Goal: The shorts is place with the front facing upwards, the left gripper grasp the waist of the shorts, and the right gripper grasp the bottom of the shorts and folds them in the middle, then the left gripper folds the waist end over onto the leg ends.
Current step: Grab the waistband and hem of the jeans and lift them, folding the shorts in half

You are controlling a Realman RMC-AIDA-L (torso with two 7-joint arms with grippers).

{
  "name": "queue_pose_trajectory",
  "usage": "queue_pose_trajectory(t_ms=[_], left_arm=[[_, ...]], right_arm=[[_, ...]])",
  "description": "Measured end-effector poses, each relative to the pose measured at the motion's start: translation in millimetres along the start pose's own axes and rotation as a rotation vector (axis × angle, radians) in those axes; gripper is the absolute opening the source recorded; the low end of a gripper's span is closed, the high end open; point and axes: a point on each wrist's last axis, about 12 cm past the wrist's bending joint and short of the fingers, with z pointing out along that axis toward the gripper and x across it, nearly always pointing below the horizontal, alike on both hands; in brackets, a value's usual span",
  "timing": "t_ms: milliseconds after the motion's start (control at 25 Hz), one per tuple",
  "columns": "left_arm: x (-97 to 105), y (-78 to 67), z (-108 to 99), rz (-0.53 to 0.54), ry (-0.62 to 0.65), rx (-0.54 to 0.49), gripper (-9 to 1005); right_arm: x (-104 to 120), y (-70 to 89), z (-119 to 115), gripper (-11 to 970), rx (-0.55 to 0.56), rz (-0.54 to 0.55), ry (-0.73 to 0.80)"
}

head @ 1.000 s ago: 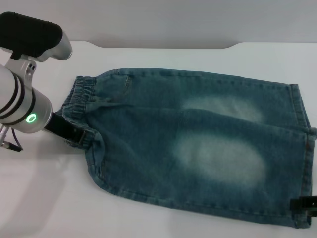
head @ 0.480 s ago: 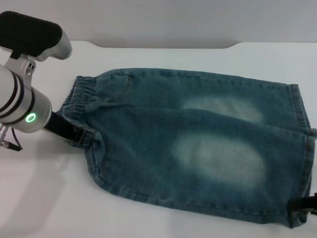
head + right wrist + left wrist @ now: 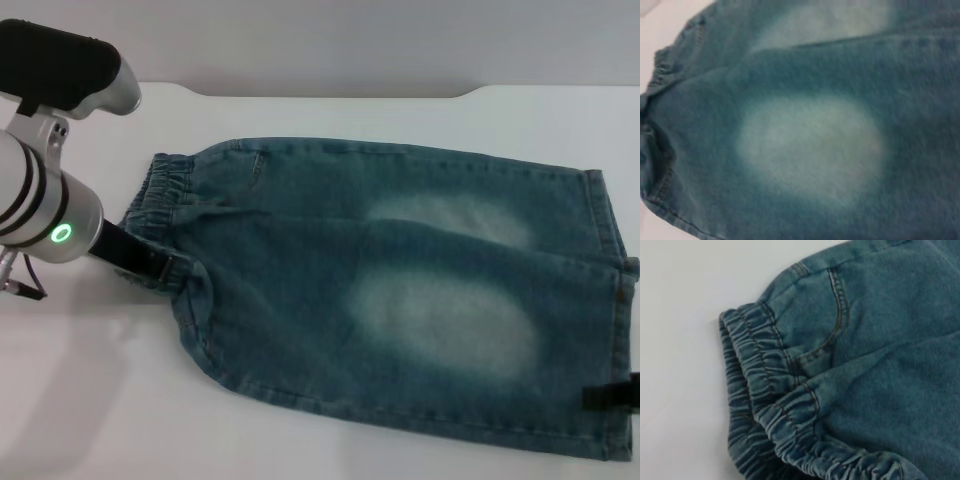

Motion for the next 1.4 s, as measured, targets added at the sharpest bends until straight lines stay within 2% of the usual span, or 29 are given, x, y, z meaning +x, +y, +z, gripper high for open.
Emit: queue_pose_trajectory(t_ms=[160,400,600,920,1120,1400], left_arm=[[0.9,2.2,0.3,-0.005,-0.005,-0.001,117],[2.8,2.7,1.1,-0.006,-0.004,0.001,119],[3.1,2.9,1.0,-0.006,-0.003,0.001,121],[-2.3,2.1,-3.1,0.011,0.009,0.004,124],[-4.5,1.2,-2.7,0.019,0.015,0.005,125],[-4.9,1.0,1.2,0.031,0.033,0.007,127]], right_arm=[[-2.0,3.5,-3.0,-1,0.004,-0.011,-0.014],[1.0,3.5,-7.8,63,0.015,0.019,0.028],[7.5,0.6,-12.6,116,0.088,-0.001,0.099],[9.6,-4.3,-17.3,234,0.148,-0.017,0.129],[7.2,-6.1,-16.6,379,0.138,-0.009,0.114],[4.3,-5.9,-14.8,383,0.120,0.010,0.106]])
